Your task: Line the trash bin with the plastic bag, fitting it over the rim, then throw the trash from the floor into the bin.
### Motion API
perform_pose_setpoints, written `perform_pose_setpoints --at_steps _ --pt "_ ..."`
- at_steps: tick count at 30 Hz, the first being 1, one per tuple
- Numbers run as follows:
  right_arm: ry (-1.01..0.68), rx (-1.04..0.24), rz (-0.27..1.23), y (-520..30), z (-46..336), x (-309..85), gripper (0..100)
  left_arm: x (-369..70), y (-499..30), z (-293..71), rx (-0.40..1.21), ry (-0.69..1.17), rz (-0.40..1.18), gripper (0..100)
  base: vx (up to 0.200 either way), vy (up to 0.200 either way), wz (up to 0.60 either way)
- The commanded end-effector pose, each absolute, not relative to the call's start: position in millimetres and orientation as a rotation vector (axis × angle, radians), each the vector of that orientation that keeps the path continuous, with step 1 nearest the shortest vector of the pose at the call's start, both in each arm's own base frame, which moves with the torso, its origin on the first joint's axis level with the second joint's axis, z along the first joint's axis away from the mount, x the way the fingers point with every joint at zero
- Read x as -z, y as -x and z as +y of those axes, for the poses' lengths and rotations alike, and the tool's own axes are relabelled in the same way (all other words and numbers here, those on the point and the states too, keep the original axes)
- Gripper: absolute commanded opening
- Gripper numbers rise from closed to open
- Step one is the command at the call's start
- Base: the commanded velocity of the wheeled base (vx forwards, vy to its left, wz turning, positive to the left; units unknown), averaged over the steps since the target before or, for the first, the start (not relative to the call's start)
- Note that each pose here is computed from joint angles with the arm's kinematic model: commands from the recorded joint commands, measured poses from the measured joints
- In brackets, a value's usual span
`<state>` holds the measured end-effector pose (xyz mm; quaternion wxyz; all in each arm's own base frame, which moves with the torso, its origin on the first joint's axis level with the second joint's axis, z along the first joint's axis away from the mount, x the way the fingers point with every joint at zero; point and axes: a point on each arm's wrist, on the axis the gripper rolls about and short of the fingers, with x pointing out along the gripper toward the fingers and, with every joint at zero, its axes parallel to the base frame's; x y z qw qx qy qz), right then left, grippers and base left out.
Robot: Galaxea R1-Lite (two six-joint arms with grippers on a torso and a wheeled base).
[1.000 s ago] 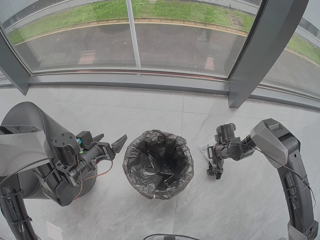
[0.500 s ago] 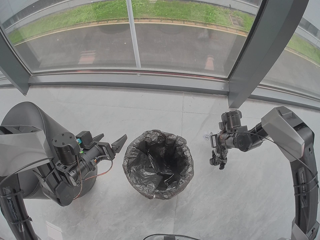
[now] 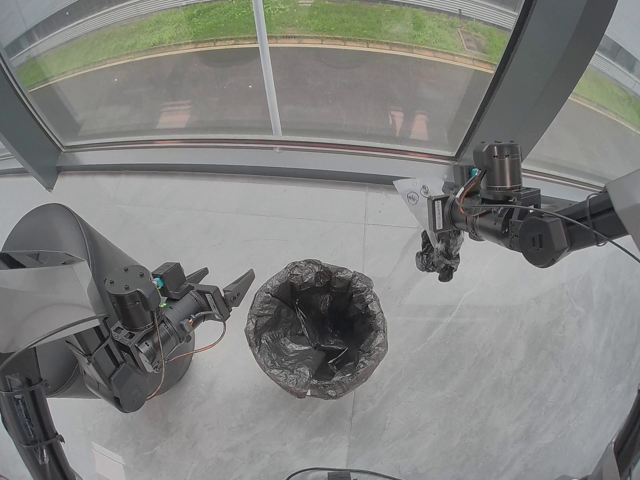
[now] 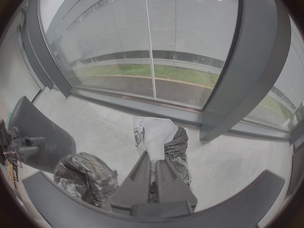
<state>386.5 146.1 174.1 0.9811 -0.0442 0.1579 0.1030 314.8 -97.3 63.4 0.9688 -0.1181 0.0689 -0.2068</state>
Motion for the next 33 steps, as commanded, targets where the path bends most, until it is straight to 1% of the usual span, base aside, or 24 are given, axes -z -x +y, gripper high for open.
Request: perform_pose_setpoints --at_steps 1,2,5,10,14,17,20,21,23,33 --pt "0.060 -0.248 0.173 -338.7 162.6 -219.9 0 -62.9 -314.7 -97.2 0.417 0.239 0.141 100 0.000 0.000 0.00" --pt "0.060 -0.246 0.171 -338.3 163.0 -219.2 0 -62.9 -314.7 -97.2 0.417 0.239 0.141 100 0.000 0.000 0.00" --pt "0.049 -0.264 0.113 -318.0 184.7 -200.5 0 -62.6 -314.2 -98.0 0.419 0.238 0.143 100 0.000 0.000 0.00" --pt "0.057 -0.352 0.119 -289.9 212.3 -165.7 0 -63.3 -313.3 -98.3 0.421 0.239 0.142 100 0.000 0.000 0.00" --pt "0.039 -0.411 0.108 -279.0 234.7 -150.4 0 -62.1 -313.5 -98.3 0.418 0.237 0.146 100 0.000 0.000 0.00" --pt "0.052 -0.392 0.125 -274.2 252.2 -137.0 0 -63.8 -313.1 -98.7 0.421 0.238 0.140 100 0.000 0.000 0.00" --pt "0.056 -0.418 0.118 -269.2 268.7 -130.2 0 -64.1 -313.1 -98.2 0.419 0.239 0.140 100 0.000 0.000 0.00" --pt "0.056 -0.418 0.118 -269.2 268.7 -130.2 0 -64.1 -313.1 -98.2 0.419 0.239 0.140 100 0.000 0.000 0.00" --pt "0.068 -0.447 0.131 -263.7 282.6 -120.2 0 -63.6 -313.2 -98.2 0.419 0.238 0.141 100 0.000 0.000 0.00" --pt "0.091 -0.512 0.153 -248.3 307.0 -97.3 0 -63.6 -313.1 -98.7 0.421 0.237 0.141 100 0.000 0.000 0.00"
